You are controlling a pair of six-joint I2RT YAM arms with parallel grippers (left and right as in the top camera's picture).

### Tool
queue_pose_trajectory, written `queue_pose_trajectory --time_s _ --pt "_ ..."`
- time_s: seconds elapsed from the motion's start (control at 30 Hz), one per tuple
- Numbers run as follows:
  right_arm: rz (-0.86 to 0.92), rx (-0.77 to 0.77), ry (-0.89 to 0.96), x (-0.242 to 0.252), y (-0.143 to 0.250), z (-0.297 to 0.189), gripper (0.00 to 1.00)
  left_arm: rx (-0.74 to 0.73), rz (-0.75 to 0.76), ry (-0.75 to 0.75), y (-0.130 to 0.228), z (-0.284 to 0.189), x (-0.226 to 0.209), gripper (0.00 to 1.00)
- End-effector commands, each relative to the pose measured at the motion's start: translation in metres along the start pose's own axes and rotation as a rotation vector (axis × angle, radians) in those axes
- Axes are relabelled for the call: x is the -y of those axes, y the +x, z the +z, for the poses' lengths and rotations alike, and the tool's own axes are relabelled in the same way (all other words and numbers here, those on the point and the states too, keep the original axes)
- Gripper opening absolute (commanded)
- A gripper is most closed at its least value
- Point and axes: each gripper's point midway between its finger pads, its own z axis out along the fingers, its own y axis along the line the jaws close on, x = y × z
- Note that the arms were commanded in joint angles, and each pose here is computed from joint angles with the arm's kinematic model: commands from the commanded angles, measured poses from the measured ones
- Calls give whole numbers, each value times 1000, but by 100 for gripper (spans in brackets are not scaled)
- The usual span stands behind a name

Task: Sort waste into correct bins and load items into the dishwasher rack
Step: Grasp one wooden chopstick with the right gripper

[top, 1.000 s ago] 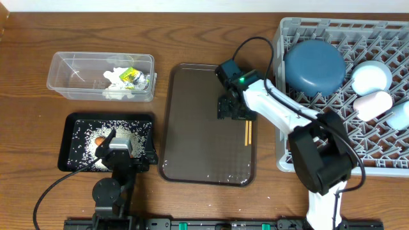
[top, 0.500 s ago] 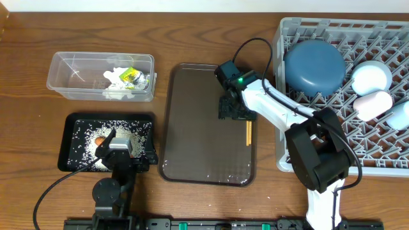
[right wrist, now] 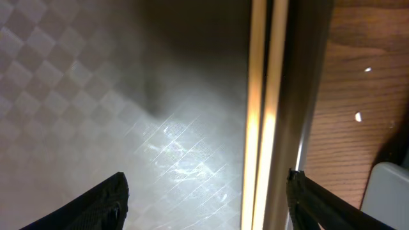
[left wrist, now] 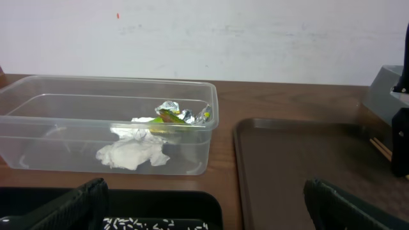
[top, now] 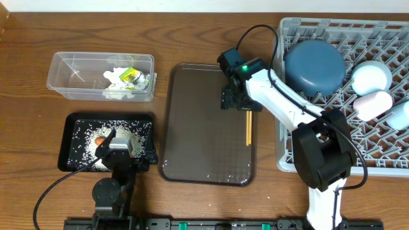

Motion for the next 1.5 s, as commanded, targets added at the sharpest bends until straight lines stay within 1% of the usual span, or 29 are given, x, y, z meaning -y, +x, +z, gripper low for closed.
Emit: queue_pose_trajectory --time_s 0.0,0.4,1.33,1.4,1.47 --pt "1 -8 32 8 0 10 77 -37 4 -12 16 2 -3 99" --pt "-23 -35 -3 -7 7 22 74 -42 4 -13 17 2 -3 99" --pt "-29 -42 -6 -9 18 42 73 -42 4 -13 17 2 -3 99" --pt "-29 -45 -12 -10 19 42 72 -42 4 -13 17 2 -3 99" --pt "-29 -45 -12 -10 19 42 68 -42 4 -13 17 2 -3 99"
